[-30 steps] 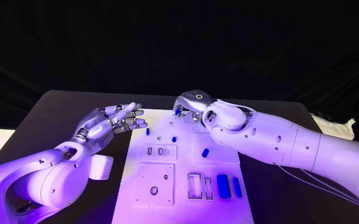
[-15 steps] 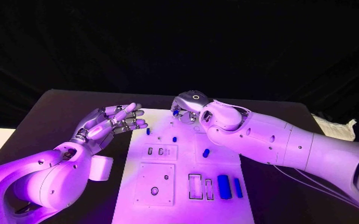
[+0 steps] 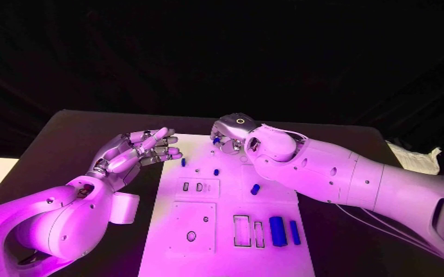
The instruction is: Assemble the parts on the task board
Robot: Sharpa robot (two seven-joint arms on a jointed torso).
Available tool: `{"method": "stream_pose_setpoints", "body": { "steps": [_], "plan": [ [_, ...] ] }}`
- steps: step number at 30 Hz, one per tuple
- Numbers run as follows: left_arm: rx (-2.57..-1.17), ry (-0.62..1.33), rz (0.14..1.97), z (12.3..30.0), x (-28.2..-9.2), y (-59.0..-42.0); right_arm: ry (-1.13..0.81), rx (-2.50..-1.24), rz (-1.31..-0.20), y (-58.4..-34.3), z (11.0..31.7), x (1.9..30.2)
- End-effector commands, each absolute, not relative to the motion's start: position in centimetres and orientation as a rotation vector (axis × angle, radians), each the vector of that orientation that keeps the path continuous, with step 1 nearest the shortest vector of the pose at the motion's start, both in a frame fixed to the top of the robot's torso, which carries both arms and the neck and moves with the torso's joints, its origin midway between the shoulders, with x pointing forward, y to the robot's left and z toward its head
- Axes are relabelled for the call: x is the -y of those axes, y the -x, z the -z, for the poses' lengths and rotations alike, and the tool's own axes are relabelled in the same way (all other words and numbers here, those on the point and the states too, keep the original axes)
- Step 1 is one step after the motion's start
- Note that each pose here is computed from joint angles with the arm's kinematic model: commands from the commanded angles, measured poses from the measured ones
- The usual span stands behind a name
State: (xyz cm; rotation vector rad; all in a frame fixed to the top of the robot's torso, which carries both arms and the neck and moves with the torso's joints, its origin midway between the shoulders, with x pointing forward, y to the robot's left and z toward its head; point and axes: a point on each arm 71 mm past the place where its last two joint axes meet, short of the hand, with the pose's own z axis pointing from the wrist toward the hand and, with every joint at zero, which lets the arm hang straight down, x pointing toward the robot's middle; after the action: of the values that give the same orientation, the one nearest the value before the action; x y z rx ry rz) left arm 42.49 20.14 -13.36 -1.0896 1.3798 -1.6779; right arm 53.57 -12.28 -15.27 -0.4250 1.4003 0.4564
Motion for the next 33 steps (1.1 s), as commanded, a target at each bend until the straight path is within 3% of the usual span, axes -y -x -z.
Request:
{"method": "stream_pose_setpoints", "body": {
  "steps": [1,20,27,33],
  "plan": [
    [-1.384,1.079,1.705,13.2,-19.9,-42.5,0.427,-1.419,-0.409,-53.8,15.5,12.4],
    [-1.384,1.086,1.693,13.2,-20.4,-42.7,0.353,-1.381,-0.441,-52.8,14.6,13.4],
    [-1.381,1.091,1.688,13.2,-20.6,-42.7,0.228,-1.396,-0.474,-51.5,13.2,17.1],
    [-1.383,1.092,1.689,13.1,-20.7,-42.7,0.107,-1.495,-0.451,-50.7,12.8,21.1]
  ]
}}
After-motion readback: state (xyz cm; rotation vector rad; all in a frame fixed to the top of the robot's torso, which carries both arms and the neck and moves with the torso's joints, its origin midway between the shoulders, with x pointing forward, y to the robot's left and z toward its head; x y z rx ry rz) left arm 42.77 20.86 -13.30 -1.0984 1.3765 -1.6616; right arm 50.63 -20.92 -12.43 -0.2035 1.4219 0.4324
